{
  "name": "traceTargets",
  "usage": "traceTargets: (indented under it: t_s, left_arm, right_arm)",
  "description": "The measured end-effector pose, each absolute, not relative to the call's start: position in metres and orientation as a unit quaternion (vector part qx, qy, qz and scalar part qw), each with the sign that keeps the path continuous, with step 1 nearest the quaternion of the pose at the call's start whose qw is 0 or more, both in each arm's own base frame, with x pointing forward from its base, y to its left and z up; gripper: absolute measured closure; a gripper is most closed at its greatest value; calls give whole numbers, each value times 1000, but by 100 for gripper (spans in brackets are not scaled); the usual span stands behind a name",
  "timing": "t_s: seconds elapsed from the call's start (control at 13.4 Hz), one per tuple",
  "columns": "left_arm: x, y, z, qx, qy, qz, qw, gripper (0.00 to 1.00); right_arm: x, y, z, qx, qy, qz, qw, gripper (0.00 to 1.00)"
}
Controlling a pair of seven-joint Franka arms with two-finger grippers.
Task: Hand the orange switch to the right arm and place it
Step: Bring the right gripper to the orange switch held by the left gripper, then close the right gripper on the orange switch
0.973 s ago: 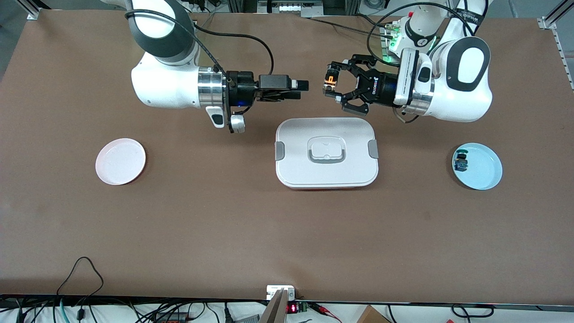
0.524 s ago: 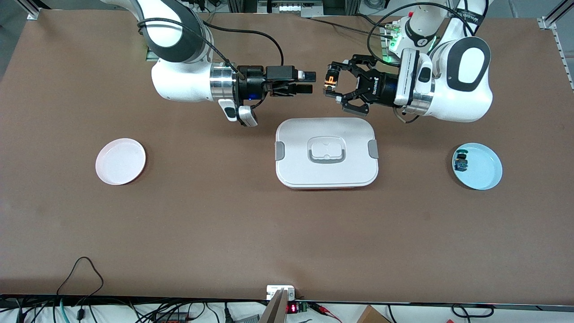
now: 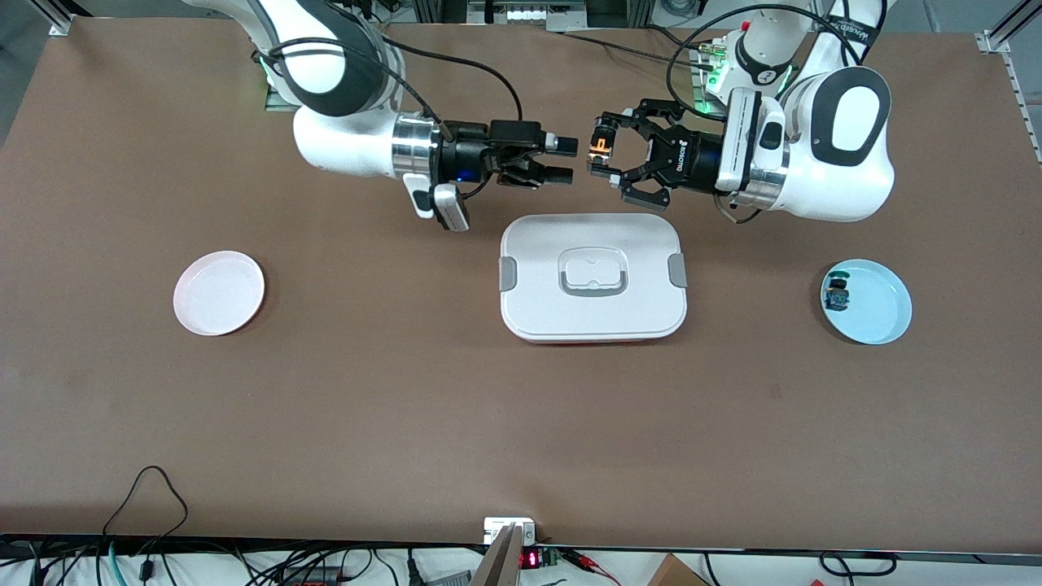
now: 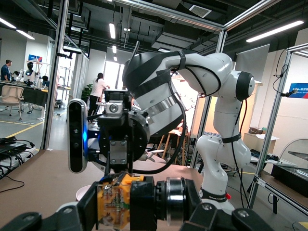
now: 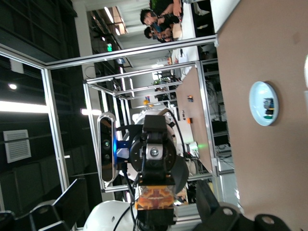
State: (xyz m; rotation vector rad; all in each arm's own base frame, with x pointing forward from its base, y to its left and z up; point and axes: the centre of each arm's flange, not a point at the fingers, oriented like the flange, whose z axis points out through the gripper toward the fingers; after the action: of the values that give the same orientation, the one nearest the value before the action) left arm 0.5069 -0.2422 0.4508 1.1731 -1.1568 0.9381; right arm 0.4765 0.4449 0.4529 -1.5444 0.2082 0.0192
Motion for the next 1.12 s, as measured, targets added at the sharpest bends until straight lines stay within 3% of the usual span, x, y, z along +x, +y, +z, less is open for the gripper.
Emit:
traceTargets:
  t_s: [0.52, 1.12]
  left_arm:
    - [507, -242, 451, 503, -496, 402, 583, 28]
    - [507, -242, 451, 503, -496, 402, 583, 28]
  right_arm:
    - [471, 447, 445, -716, 84, -49, 692, 0]
    - [462, 456, 446, -715, 81, -48, 692, 1]
